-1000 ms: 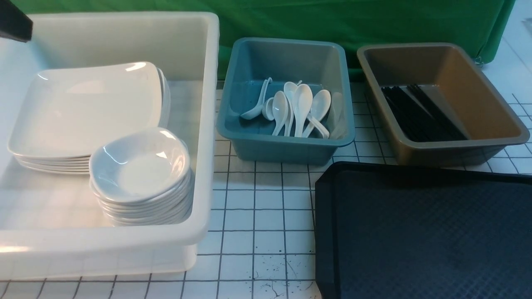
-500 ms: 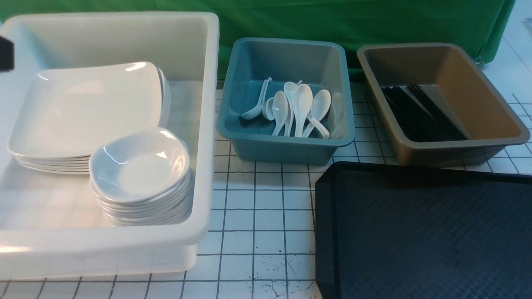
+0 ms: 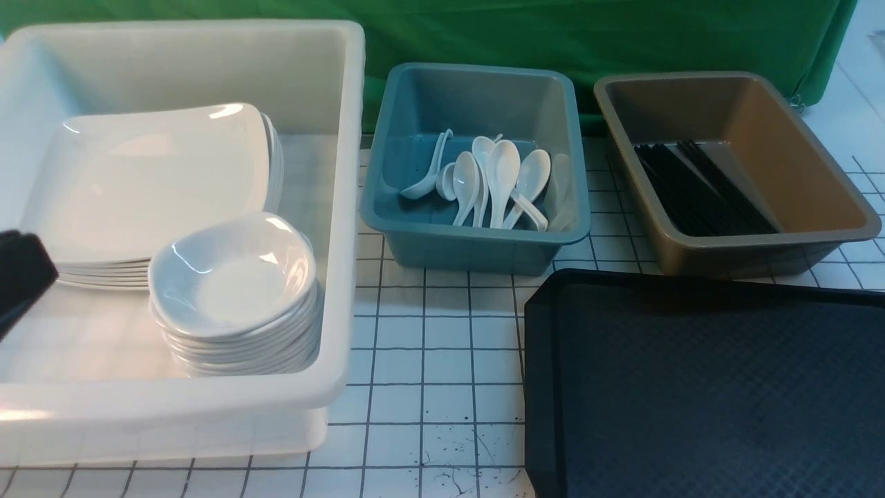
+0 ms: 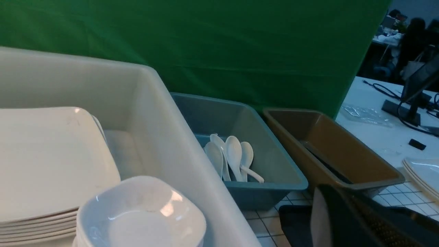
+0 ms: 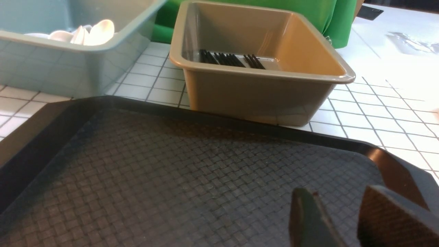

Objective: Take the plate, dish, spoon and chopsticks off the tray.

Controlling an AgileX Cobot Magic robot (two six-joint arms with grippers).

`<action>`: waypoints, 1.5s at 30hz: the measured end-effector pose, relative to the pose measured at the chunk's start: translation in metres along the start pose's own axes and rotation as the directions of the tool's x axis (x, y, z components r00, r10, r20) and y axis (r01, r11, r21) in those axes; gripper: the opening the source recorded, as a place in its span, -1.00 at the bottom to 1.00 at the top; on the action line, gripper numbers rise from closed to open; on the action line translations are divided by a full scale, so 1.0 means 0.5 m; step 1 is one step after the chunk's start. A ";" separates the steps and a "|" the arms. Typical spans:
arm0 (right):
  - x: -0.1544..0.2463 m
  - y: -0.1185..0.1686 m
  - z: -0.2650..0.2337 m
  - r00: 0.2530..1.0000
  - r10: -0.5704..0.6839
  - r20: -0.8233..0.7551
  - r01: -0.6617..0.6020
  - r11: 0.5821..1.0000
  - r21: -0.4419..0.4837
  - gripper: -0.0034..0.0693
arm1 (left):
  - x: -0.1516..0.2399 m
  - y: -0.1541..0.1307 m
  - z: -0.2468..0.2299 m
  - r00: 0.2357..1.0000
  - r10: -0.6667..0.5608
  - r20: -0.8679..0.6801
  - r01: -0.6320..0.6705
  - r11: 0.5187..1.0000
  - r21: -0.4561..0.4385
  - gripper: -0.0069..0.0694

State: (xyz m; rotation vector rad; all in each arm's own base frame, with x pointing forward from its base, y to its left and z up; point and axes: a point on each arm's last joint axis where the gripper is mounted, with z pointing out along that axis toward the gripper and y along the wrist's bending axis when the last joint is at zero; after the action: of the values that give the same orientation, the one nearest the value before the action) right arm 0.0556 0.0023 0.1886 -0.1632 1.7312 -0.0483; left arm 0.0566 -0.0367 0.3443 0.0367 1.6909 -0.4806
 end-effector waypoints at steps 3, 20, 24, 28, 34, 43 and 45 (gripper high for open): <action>0.000 0.000 0.000 1.000 0.000 0.000 0.000 1.000 0.000 -0.25 | 0.014 -0.001 -0.004 1.000 0.003 -0.008 -0.003 1.000 0.006 -0.83; 0.000 0.000 0.000 1.000 0.000 0.000 0.000 1.000 0.000 -0.25 | 0.034 0.038 -0.004 0.978 0.195 -0.079 -0.206 0.964 -0.165 -0.83; 0.000 0.000 0.000 1.000 0.000 0.000 0.000 1.000 0.000 -0.25 | 0.041 0.049 -0.002 0.975 0.208 -0.074 -0.219 0.954 -0.203 -0.82; 0.000 0.000 0.000 1.000 0.000 0.000 0.000 1.000 0.000 -0.25 | 0.068 0.075 0.000 0.981 0.171 -0.088 -0.189 0.940 -0.285 -0.82; 0.000 0.000 0.000 1.000 0.000 0.000 0.000 1.000 0.000 -0.25 | 0.134 0.110 -0.001 0.990 0.136 -0.029 -0.137 0.927 -0.350 -0.82; 0.000 0.000 0.000 1.000 0.000 0.000 0.000 1.000 0.000 -0.25 | 0.252 0.150 -0.002 0.994 0.113 -0.015 -0.110 0.922 -0.372 -0.82; 0.000 0.000 0.000 1.000 0.000 0.000 0.000 1.000 0.000 -0.25 | 0.270 0.156 0.000 0.995 0.100 -0.025 -0.102 0.920 -0.379 -0.82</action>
State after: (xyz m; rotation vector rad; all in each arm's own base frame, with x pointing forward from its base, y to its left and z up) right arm 0.0556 0.0023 0.1886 -0.1634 1.7314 -0.0485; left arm 0.0544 0.0015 0.1931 -0.1570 1.7517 -0.0686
